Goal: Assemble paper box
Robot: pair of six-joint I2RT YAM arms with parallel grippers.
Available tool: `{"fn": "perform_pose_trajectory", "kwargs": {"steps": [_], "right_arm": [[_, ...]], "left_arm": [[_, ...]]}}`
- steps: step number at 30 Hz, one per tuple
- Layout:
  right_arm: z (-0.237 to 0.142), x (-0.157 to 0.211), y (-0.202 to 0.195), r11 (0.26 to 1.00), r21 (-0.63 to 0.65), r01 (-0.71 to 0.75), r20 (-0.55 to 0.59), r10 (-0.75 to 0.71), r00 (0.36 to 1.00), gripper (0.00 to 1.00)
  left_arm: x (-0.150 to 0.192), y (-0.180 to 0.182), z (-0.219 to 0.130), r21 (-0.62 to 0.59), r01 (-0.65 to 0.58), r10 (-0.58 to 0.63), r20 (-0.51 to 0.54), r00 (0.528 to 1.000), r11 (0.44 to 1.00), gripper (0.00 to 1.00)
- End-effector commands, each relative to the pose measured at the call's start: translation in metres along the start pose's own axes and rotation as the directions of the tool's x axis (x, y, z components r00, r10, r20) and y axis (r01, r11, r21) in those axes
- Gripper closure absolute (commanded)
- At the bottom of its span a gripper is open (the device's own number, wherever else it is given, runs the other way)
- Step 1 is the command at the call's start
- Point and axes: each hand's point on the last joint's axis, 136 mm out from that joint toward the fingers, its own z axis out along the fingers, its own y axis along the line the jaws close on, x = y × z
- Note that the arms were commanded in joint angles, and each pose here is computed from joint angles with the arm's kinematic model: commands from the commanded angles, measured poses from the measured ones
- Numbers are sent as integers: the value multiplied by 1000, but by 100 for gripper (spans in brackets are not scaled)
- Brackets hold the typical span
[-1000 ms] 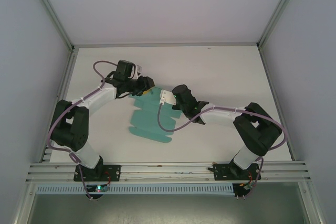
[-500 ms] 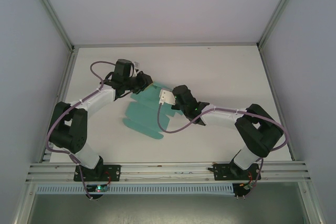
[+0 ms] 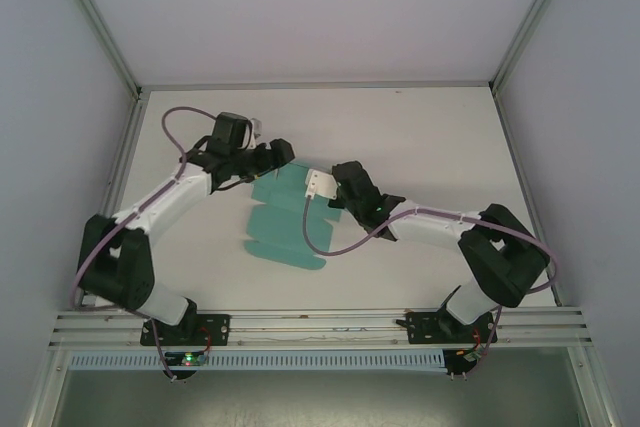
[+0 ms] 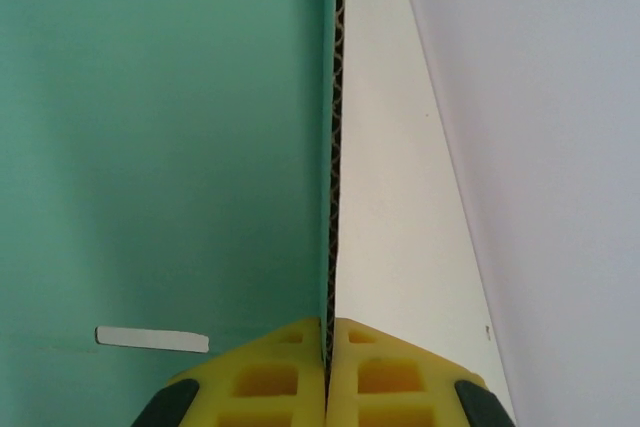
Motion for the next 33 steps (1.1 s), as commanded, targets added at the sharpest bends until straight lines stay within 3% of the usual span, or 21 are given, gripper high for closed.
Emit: {"fn": "perform_pose_trajectory", "kwargs": {"steps": [1, 7, 13, 17, 23, 33], "right_arm": [[-6, 7, -9, 999, 14, -45, 0, 45, 999, 100], [-11, 15, -13, 996, 7, -87, 6, 87, 996, 100], [-12, 11, -11, 992, -34, -123, 38, 124, 992, 100], [-9, 8, -9, 989, -46, -138, 41, 140, 989, 100], [-5, 5, -8, 986, -57, -155, 49, 157, 986, 100], [1, 0, -4, 984, -79, -159, 60, 164, 985, 100]], "left_arm": [[12, 39, -31, -177, -69, 76, 35, 997, 982, 4], [39, 114, -62, -358, 7, 21, 76, 997, 934, 0], [47, 152, -51, -427, 75, -39, 94, 995, 901, 0], [31, 149, -25, -361, 75, -35, 116, 993, 930, 7], [29, 116, 0, -122, -29, 42, 109, 993, 992, 11], [40, 76, 23, 166, -104, 98, 40, 994, 981, 24]]}}
